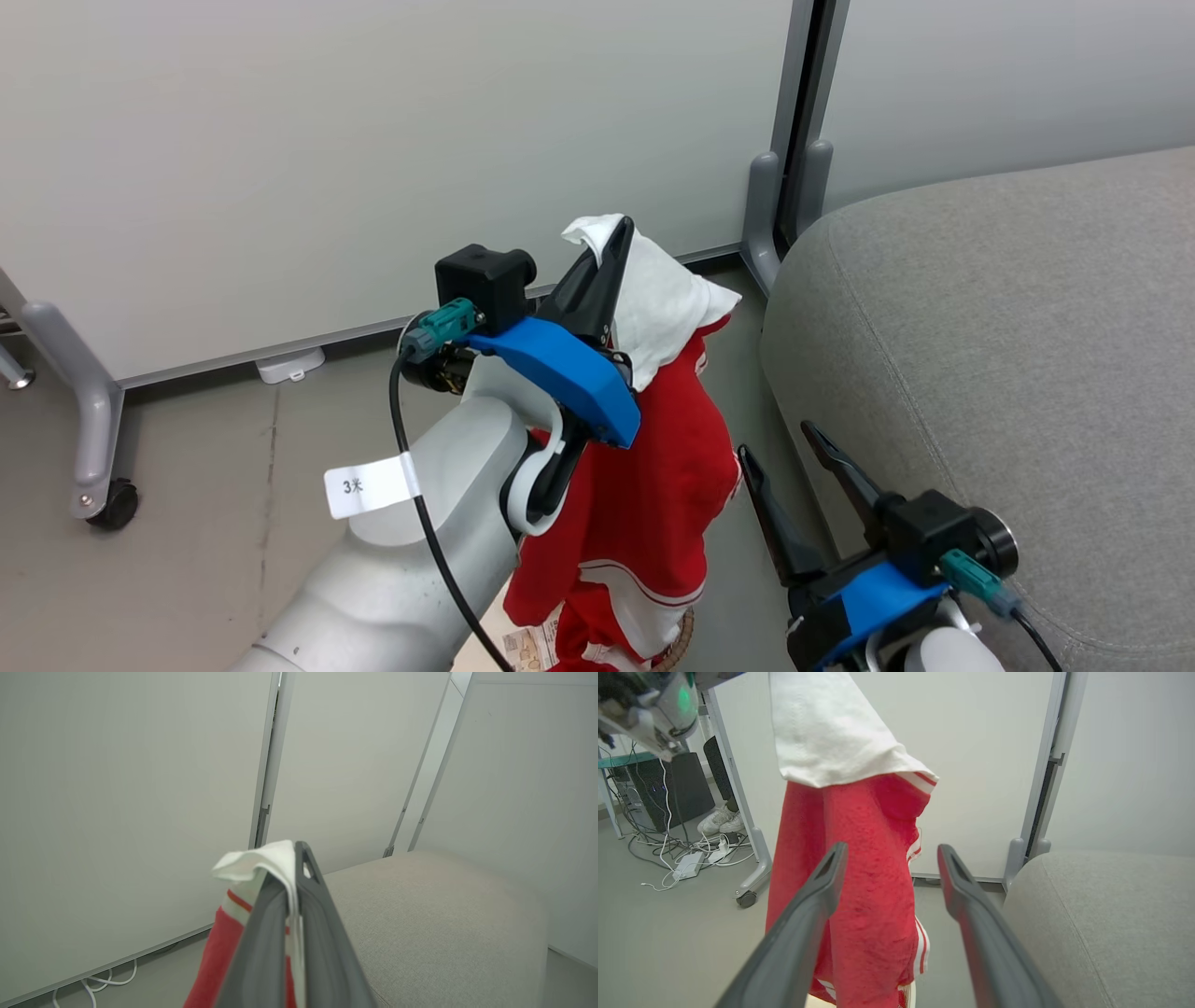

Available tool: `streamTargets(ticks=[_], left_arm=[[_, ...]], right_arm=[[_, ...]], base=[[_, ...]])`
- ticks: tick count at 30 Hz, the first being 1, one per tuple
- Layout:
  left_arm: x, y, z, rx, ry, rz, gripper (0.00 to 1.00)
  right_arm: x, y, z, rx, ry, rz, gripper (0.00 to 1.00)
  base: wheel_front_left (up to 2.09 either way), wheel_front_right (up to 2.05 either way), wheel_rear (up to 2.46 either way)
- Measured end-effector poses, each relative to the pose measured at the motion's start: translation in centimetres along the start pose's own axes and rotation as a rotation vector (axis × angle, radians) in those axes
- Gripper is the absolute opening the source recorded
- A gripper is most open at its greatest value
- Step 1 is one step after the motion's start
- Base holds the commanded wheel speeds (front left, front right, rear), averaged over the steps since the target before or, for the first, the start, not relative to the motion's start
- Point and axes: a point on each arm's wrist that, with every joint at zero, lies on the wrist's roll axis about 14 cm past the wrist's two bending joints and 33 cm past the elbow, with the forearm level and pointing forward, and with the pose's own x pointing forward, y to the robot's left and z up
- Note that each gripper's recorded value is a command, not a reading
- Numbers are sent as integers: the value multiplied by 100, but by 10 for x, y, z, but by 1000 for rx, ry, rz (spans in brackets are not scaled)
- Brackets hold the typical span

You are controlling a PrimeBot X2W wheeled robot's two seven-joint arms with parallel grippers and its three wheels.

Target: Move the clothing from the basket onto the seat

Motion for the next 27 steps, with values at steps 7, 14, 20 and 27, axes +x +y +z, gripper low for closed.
streamTargets(ticks=[7,14,20,27], left_arm=[[1,0,-3,-12,2,-4,0],[2,-4,-4,-25,4,-20,0],[1,-8,-3,-23,12,-36,0],[-1,-17,-1,-41,13,-60,0]], right_arm=[[18,14,-2,-30,36,64,100],[41,23,-15,-12,106,117,100],[59,28,-19,-27,129,154,100],[73,30,-24,-44,157,172,100]], base=[[0,0,0],[0,0,0],[0,0,0],[0,0,0]])
